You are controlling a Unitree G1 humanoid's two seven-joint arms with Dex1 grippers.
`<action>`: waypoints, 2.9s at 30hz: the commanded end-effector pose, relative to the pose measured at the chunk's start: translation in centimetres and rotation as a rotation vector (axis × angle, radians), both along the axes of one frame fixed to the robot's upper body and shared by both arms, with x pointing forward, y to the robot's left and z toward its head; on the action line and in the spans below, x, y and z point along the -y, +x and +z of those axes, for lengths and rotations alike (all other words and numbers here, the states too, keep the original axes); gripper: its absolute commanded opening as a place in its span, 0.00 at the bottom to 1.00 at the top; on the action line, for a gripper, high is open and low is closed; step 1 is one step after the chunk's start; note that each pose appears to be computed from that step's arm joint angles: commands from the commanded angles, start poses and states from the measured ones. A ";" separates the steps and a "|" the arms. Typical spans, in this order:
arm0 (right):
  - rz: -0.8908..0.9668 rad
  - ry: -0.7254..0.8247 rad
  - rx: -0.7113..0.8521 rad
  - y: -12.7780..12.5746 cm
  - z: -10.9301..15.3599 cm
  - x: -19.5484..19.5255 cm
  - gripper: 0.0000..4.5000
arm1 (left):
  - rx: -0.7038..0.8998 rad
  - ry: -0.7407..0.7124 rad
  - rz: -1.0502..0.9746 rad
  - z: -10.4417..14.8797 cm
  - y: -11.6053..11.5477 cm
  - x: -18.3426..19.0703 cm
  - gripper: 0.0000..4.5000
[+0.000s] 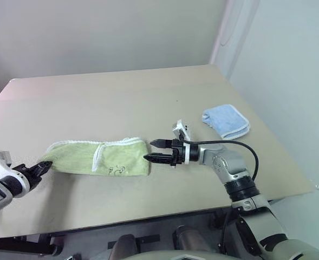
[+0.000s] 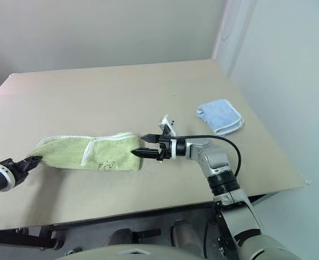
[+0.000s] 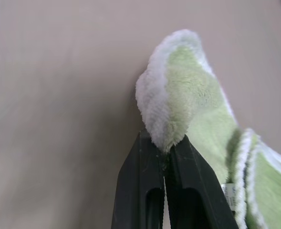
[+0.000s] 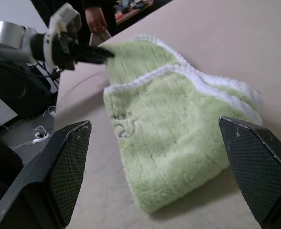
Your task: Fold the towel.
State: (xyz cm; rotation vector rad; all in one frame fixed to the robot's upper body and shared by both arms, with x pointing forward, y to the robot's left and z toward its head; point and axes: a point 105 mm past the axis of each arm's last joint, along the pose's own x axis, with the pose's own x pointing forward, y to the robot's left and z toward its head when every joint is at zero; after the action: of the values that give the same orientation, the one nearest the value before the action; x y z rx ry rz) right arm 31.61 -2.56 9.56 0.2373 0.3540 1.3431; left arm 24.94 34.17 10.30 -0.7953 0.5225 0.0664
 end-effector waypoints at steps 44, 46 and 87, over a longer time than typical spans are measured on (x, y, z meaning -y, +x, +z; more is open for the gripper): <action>-0.161 -0.064 0.062 0.7 -1.0 1.5 1.00 | 0.198 0.207 -1.124 2.4 4.2 17.3 0.01; -0.167 -0.068 0.063 0.7 -1.1 1.5 1.00 | 0.195 0.200 -1.142 2.3 4.3 17.8 0.01; -0.189 -0.105 0.102 1.4 -1.7 1.6 1.00 | 0.525 0.451 -1.048 5.0 7.2 15.1 0.95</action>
State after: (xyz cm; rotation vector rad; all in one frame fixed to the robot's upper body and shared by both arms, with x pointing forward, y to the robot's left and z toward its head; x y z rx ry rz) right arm 32.60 -4.63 6.34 0.1291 0.3676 1.1137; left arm 32.05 18.91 14.53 -0.0648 0.4031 -0.9161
